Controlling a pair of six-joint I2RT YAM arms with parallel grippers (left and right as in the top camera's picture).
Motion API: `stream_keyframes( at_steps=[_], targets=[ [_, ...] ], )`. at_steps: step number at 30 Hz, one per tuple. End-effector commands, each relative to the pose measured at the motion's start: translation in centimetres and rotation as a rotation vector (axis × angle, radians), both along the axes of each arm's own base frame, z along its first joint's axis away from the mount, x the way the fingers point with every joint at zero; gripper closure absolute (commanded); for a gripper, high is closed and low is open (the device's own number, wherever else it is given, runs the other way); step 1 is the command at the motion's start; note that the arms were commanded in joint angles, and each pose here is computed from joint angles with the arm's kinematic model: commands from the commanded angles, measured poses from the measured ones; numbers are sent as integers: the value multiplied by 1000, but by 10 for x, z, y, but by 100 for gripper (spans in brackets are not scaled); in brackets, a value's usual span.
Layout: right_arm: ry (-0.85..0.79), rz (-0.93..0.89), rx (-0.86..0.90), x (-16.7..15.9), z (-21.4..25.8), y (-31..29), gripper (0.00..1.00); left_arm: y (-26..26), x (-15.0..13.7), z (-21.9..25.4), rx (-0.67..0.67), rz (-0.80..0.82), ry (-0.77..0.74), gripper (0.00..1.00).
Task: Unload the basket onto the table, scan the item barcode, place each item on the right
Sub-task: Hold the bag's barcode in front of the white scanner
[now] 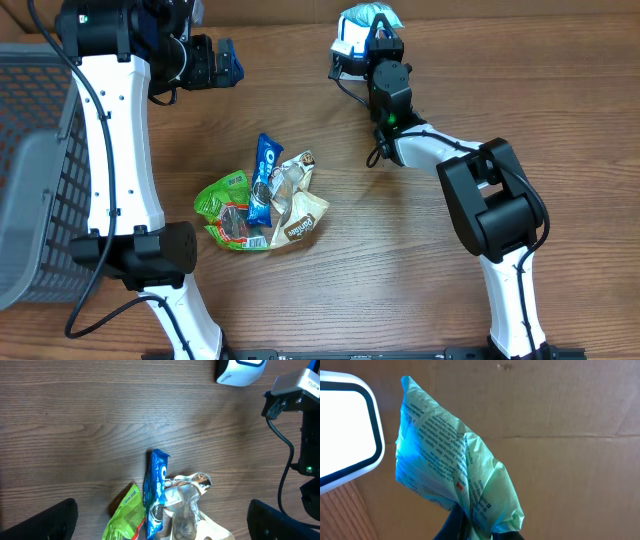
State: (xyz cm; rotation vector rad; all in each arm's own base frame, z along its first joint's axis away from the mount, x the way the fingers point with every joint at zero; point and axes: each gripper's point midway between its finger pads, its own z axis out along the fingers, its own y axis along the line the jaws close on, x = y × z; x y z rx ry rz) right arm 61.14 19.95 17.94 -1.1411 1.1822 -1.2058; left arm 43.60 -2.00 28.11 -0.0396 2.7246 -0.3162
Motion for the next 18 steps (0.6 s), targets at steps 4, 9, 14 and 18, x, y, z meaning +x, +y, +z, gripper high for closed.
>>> stream_keyframes(
  at_steps=[4,9,14,18],
  targets=[
    [-17,14,7,7,3,-4,96,-3,-1,1,-5,10,2,0],
    [-17,-1,11,8,2,-8,96,-3,-1,1,-5,10,2,0],
    [-74,-30,94,5,17,-12,96,-3,-1,1,-5,10,2,0],
    [-124,-67,164,-2,30,-9,96,-3,-1,1,-5,10,2,0]
  ],
)
